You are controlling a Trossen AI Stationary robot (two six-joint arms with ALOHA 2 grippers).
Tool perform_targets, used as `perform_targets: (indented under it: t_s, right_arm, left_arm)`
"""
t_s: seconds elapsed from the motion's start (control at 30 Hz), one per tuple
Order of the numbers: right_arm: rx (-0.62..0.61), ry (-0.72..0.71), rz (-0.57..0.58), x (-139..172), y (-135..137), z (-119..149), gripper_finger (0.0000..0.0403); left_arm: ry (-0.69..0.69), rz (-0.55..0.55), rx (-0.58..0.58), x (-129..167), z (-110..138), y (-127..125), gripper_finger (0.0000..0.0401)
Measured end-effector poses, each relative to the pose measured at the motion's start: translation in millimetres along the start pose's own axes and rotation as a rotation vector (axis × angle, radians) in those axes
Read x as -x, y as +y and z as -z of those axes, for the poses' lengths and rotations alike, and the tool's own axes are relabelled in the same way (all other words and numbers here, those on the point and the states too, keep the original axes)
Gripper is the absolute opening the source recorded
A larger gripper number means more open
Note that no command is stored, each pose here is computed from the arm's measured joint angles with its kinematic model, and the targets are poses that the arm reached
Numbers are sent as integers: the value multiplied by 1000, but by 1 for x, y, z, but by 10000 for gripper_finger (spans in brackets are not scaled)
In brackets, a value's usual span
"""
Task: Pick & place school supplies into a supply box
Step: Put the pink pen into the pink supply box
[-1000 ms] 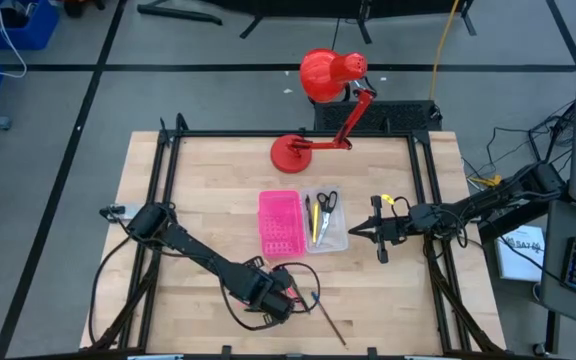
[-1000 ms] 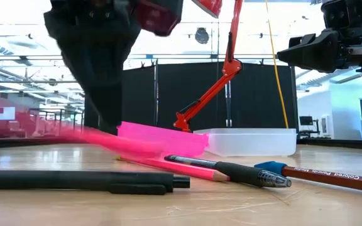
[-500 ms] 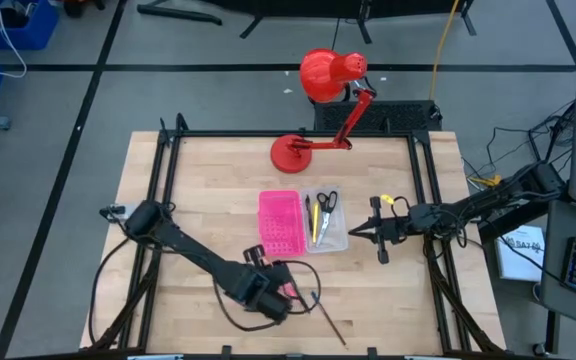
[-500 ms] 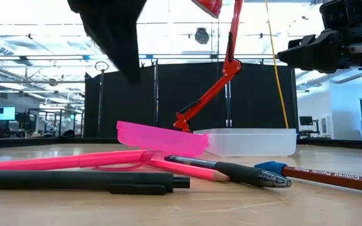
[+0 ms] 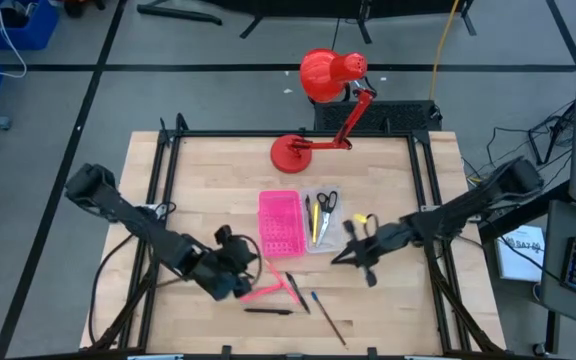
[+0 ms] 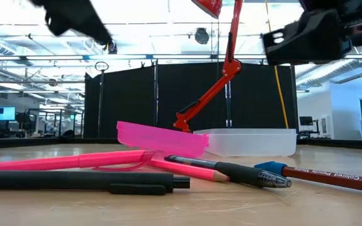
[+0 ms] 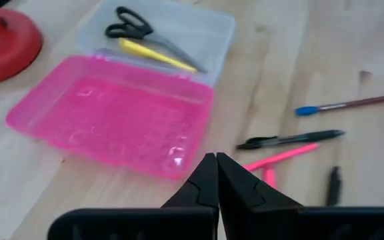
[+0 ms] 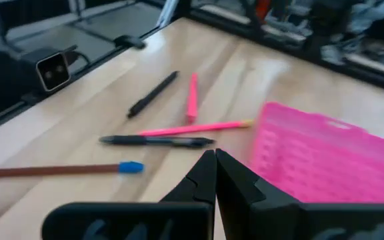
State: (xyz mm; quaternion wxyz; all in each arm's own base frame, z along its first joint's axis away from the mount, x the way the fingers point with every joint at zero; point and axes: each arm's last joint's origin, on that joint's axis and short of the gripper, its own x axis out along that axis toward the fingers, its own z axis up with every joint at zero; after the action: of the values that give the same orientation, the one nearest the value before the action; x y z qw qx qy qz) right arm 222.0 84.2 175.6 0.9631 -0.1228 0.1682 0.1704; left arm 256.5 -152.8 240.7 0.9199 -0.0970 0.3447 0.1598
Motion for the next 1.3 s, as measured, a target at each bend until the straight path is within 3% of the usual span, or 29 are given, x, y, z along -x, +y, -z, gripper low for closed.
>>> perform_targets:
  t_s: [0.27, 0.47, 0.6, 0.73, 0.97, 1.3]
  right_arm:
    - [31, 157, -65, -80, 14, -22, 13]
    - [110, 359, -125, -125, 21, -53, 88]
    - [233, 428, -172, -147, 23, -62, 143]
    - [253, 451, -168, -165, 16, -67, 175]
    - [203, 374, -156, -184, -9, -83, 171]
    - [124, 305, -156, -212, -11, -59, 144]
  left_arm:
    - [-119, -36, 61, -17, 41, 36, 18]
    - [-164, -52, 68, -31, 54, 50, 38]
    - [-195, -67, 89, -38, 61, 58, 41]
    - [-181, -80, 80, -40, 67, 63, 41]
    - [-172, -90, 36, -41, 70, 65, 42]
    - [-166, -95, 11, -41, 71, 66, 42]
